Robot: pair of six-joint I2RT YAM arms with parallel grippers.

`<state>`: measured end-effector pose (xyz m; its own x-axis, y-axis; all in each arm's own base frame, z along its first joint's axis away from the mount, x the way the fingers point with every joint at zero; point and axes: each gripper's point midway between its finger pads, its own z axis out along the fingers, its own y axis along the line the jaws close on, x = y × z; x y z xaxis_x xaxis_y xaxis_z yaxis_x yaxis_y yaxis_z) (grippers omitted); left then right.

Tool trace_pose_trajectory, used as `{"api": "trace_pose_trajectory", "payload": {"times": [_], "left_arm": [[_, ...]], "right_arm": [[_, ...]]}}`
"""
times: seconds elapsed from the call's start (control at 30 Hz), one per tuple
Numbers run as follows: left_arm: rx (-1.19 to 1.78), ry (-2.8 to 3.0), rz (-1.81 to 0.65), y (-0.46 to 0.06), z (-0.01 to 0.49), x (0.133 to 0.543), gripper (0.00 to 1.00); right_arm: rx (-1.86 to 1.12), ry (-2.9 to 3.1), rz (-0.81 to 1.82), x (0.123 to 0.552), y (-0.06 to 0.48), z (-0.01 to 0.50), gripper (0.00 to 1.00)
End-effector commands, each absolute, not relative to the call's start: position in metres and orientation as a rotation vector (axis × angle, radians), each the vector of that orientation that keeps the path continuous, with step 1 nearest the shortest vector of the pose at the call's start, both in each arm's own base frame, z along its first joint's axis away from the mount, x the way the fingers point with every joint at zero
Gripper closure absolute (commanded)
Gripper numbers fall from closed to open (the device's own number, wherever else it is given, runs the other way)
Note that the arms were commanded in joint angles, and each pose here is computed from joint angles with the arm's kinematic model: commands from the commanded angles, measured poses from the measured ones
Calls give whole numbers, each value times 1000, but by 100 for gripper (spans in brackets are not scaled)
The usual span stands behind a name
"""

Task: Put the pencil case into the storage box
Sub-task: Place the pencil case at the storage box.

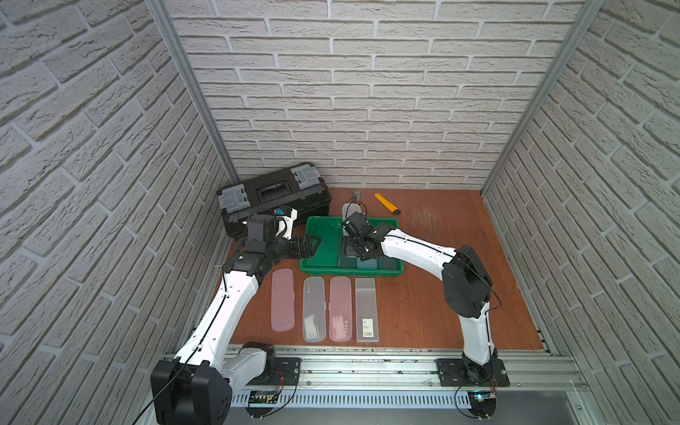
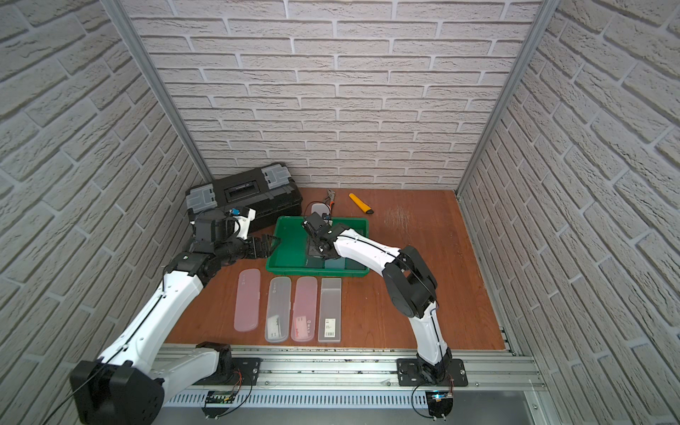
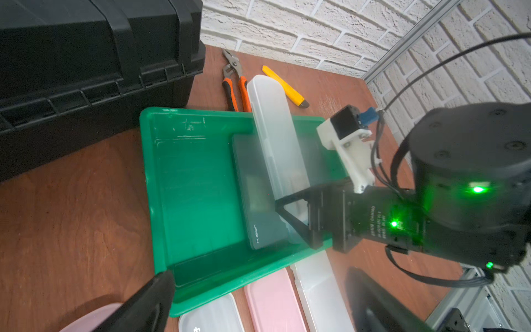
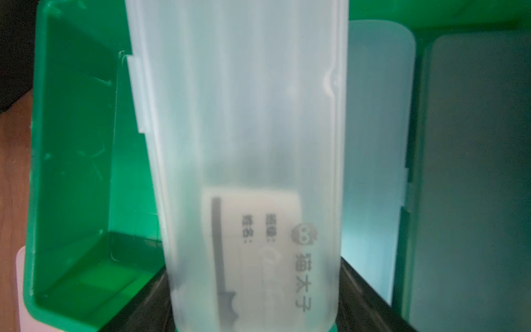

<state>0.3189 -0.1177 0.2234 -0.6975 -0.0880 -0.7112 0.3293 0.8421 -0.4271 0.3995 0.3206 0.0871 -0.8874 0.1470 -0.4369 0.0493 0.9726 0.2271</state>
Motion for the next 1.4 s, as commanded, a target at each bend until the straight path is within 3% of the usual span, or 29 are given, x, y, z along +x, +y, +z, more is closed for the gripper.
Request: {"api": "trace_pose_trajectory", "payload": {"times": [0.0, 0.3, 0.57, 0.83, 1.03, 1.23, 1.37], "left_arm": [[149, 2222, -731, -113, 230, 326, 2], [224, 2118, -889, -129, 249, 323, 1], [175, 2179, -880, -124, 236, 330, 1], [162, 2172, -856, -119, 237, 330, 2], [157, 2179, -852, -118, 235, 331, 1], [154, 2180, -843, -117, 235, 331, 2], [149, 2180, -830, -116, 235, 331, 2]], "right_arm": [[218, 2600, 439, 405, 351, 101, 28], [215, 2622, 460, 398, 379, 85, 28], [220, 2636, 498, 393, 398, 76, 25], [204, 2652, 518, 390, 405, 75, 12], [160, 2588, 536, 393, 402, 111, 8], [52, 2478, 472, 404, 385, 152, 9], [-26, 2520, 450, 416, 376, 140, 16]]}}
